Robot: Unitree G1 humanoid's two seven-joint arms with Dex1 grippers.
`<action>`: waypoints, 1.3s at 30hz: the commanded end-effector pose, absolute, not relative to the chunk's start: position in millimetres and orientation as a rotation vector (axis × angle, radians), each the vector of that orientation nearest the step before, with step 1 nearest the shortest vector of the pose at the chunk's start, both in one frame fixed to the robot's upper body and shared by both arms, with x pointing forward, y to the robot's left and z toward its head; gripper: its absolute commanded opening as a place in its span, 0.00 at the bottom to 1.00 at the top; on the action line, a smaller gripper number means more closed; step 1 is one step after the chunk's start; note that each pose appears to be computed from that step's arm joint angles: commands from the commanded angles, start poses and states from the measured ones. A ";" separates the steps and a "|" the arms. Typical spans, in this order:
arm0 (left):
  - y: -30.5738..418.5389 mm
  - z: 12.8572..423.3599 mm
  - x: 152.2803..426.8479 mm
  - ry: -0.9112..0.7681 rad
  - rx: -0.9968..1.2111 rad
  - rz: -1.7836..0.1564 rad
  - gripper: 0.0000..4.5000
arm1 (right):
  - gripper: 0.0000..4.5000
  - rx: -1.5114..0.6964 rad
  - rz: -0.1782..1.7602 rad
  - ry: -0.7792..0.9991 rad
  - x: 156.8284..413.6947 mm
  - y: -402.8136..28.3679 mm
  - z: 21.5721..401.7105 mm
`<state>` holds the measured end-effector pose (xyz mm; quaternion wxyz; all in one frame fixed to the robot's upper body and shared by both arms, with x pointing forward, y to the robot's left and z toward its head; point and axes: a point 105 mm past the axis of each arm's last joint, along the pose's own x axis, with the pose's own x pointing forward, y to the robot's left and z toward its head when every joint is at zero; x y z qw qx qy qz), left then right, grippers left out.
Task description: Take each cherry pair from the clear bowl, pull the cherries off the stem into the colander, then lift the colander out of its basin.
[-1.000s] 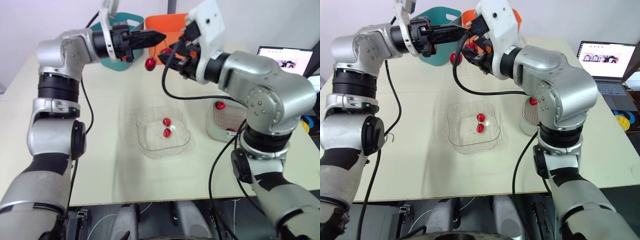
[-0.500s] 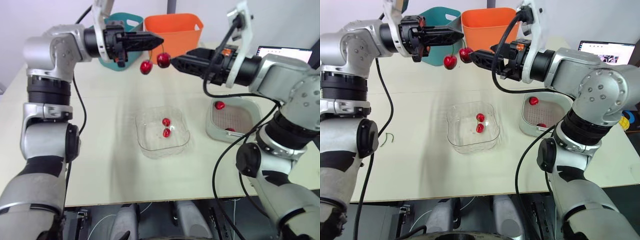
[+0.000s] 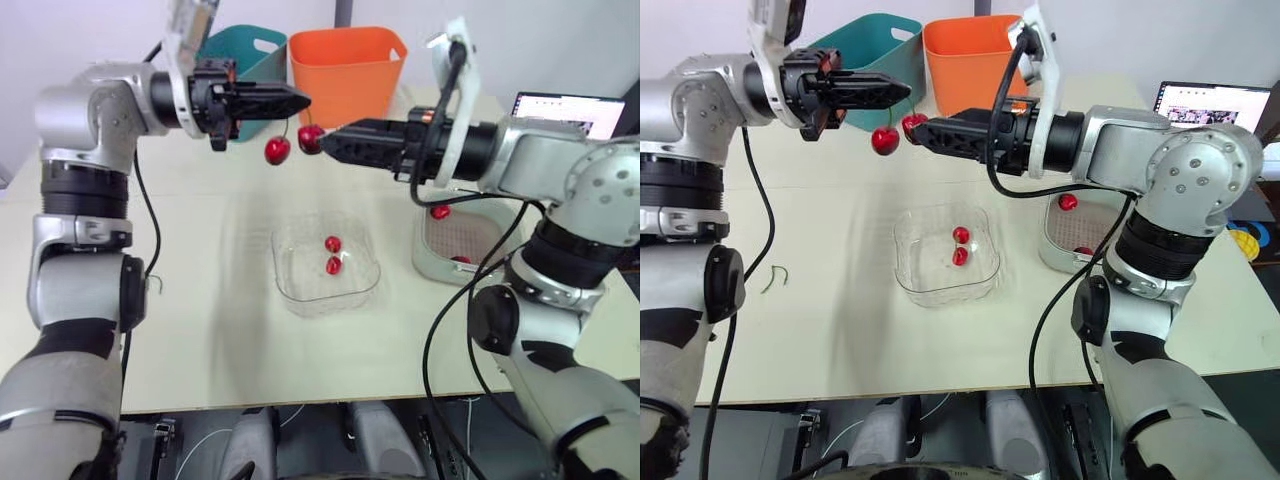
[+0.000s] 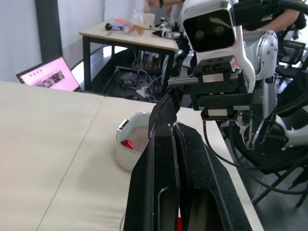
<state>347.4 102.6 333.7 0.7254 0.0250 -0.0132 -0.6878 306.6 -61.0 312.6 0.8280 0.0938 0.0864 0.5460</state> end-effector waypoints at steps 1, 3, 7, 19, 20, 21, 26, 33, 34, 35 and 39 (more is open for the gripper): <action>103.3 345.1 342.3 -0.077 0.095 -1.541 0.00 | 0.98 0.183 1.189 0.152 302.0 -55.4 323.0; 102.7 343.5 341.4 -0.074 0.098 -1.553 0.00 | 0.98 0.181 1.188 0.157 303.3 -53.7 321.4; 101.2 341.8 340.0 -0.075 0.103 -1.565 0.00 | 0.98 0.179 1.185 0.156 305.3 -48.9 321.2; 92.5 344.0 335.9 -0.094 0.100 -1.576 0.00 | 0.98 0.186 1.168 0.160 311.1 -44.6 316.8; 90.9 344.1 335.4 -0.096 0.098 -1.578 0.00 | 0.98 0.188 1.165 0.162 312.3 -43.8 315.8; 89.6 344.2 334.8 -0.097 0.098 -1.579 0.00 | 0.98 0.191 1.164 0.162 313.3 -43.0 315.2; 86.5 344.8 333.0 -0.099 0.096 -1.579 0.00 | 0.98 0.197 1.162 0.160 315.5 -41.7 314.5; 82.4 349.1 330.7 -0.110 0.088 -1.575 0.00 | 0.62 0.197 1.161 0.164 315.8 -42.1 313.3; 82.0 349.6 330.7 -0.113 0.087 -1.574 0.00 | 0.55 0.195 1.161 0.167 315.6 -42.3 312.6; 81.6 350.2 330.6 -0.115 0.086 -1.573 0.00 | 0.46 0.194 1.163 0.169 315.1 -42.2 311.9; 81.2 351.9 330.7 -0.121 0.084 -1.567 0.00 | 0.23 0.188 1.171 0.175 313.4 -41.8 310.5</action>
